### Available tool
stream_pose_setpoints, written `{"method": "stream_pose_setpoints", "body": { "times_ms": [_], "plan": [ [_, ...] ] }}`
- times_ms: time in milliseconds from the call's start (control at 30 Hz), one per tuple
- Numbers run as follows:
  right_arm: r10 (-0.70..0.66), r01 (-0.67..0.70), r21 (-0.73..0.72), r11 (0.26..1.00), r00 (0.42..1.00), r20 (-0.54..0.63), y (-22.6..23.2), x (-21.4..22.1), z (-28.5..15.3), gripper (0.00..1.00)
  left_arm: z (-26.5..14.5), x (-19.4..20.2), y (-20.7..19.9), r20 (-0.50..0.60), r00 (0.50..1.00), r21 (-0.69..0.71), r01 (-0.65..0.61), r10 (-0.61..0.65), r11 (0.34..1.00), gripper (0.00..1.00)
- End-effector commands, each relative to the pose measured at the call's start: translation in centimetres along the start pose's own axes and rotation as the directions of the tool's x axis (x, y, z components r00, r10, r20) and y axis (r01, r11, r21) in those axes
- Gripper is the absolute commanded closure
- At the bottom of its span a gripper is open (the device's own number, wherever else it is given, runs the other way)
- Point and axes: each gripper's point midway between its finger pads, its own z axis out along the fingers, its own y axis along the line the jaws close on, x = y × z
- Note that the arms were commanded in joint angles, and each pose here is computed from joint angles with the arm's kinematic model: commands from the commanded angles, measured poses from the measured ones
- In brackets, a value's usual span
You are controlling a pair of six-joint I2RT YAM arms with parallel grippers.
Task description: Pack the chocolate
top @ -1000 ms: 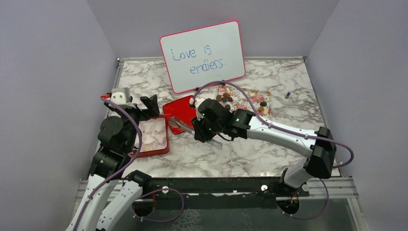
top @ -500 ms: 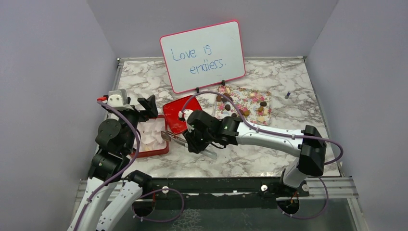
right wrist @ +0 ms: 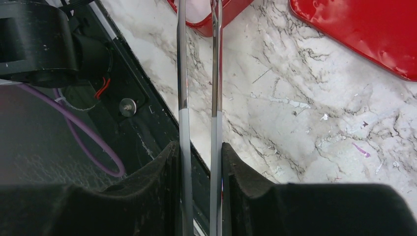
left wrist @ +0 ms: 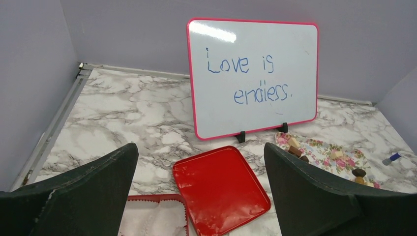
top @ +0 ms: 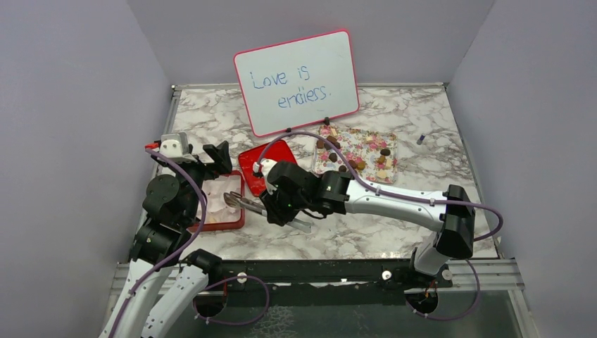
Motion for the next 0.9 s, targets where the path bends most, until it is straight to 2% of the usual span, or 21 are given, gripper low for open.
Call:
{"method": "stream_pose_setpoints", "body": {
  "times_ms": [0, 333, 867],
  "plan": [
    [-0.008, 0.008, 0.024, 1.0, 1.0, 0.029, 0.3, -1.3, -0.4, 0.72, -0.4, -0.5, 0.1, 0.019, 1.0, 0.001, 0.012, -0.012, 1.0, 0.01],
    [-0.024, 0.026, 0.026, 0.999, 0.998, -0.061, 0.7, 0.7, 1.5, 0.69, -1.1, -0.7, 0.3, 0.035, 0.999, 0.001, 0.013, -0.013, 1.0, 0.01],
    [-0.034, 0.036, 0.026, 0.999, 0.998, -0.058, 0.9, 0.6, 1.7, 0.64, -0.9, -0.5, 0.5, 0.029, 1.0, -0.005, -0.006, 0.006, 1.0, 0.01]
  ]
}}
